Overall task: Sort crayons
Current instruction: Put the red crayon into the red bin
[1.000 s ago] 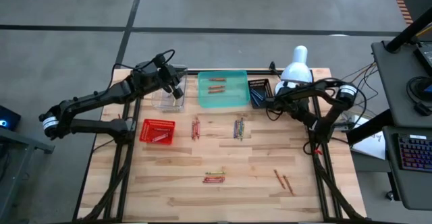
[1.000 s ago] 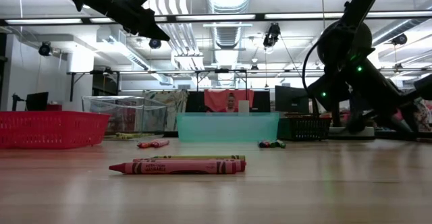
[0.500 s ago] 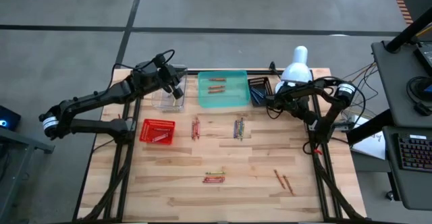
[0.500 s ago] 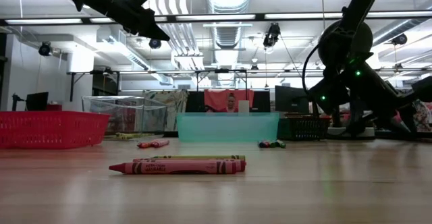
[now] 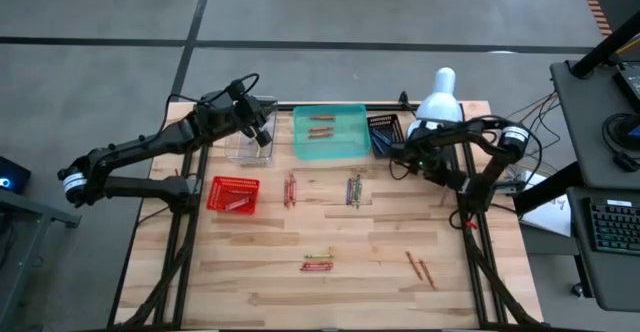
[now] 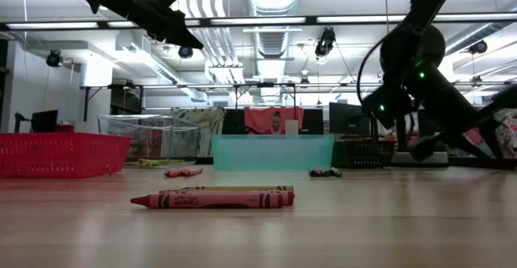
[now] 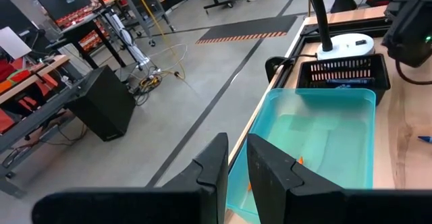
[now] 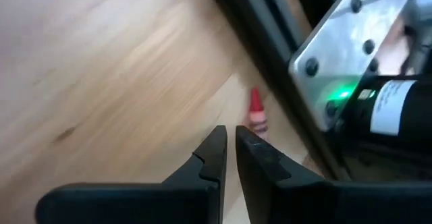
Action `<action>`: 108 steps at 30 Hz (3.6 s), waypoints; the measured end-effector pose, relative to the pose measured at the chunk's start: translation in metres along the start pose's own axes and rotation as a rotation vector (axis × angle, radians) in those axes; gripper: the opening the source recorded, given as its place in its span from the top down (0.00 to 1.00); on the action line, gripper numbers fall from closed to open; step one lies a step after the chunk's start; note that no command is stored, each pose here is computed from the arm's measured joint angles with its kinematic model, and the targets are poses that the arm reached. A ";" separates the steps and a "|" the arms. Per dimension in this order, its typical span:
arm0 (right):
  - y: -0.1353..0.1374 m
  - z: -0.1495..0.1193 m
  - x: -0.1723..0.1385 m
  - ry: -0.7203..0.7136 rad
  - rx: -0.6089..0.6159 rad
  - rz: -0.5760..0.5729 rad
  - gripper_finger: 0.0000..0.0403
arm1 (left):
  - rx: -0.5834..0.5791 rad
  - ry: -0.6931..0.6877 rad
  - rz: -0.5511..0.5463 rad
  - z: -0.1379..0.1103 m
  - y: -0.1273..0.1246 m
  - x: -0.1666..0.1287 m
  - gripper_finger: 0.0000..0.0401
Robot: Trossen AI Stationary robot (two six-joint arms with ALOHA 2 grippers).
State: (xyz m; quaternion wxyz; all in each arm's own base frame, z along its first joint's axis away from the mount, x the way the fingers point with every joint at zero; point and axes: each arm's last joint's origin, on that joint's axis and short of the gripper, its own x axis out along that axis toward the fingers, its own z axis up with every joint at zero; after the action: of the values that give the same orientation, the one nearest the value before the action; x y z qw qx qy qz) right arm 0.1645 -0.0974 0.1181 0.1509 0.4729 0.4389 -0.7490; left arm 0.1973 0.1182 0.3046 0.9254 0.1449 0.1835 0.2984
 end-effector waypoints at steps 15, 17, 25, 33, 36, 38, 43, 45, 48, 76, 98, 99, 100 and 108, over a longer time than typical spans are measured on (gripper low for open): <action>-0.019 0.000 -0.028 0.007 -0.192 0.116 0.93 | -0.013 -0.001 -0.001 0.000 0.000 0.000 0.90; -0.019 0.000 -0.029 0.008 -0.163 0.125 0.93 | -0.019 0.000 -0.001 0.000 0.000 0.000 0.90; -0.016 0.001 -0.029 -0.036 -0.207 0.151 0.93 | -0.034 0.000 -0.002 0.000 0.000 0.000 0.90; -0.016 0.001 -0.029 -0.037 -0.218 0.152 0.93 | -0.041 -0.001 -0.002 0.000 0.000 0.000 0.90; -0.016 0.001 -0.029 -0.044 -0.212 0.153 0.93 | -0.049 -0.001 -0.002 0.000 0.000 0.000 0.90; -0.016 0.001 -0.029 -0.050 -0.222 0.154 0.93 | -0.055 -0.001 -0.002 0.000 0.000 0.000 0.90; -0.015 0.004 -0.028 -0.019 -0.212 0.150 0.93 | -0.056 -0.001 -0.002 0.000 0.000 0.000 0.90; -0.015 0.003 -0.028 0.037 -0.241 0.145 0.91 | -0.056 -0.001 -0.002 0.000 0.000 0.000 0.90; -0.016 0.002 -0.028 0.089 -0.302 0.143 0.86 | -0.056 0.003 -0.003 0.000 0.000 0.000 0.90; -0.025 0.001 -0.011 0.101 -0.151 0.007 0.77 | -0.030 0.006 -0.005 -0.001 0.000 0.000 0.90; -0.002 -0.006 0.009 0.125 -0.188 -0.051 0.79 | -0.021 0.006 -0.005 -0.001 0.000 0.000 0.90; -0.001 -0.006 0.010 0.131 -0.205 -0.049 0.79 | -0.019 0.006 -0.005 -0.001 0.000 0.000 0.90; 0.000 -0.007 0.011 0.138 -0.206 -0.047 0.79 | -0.014 0.006 -0.005 -0.001 0.000 0.000 0.90; -0.007 -0.005 -0.004 0.149 -0.229 -0.035 0.84 | -0.006 0.007 -0.005 -0.001 0.000 0.000 0.90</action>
State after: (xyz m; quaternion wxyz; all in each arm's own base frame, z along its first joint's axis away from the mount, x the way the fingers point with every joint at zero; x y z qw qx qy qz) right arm 0.1657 -0.0901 0.1243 0.1576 0.4990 0.5397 -0.6594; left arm 0.1972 0.1180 0.3038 0.9259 0.1406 0.1862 0.2972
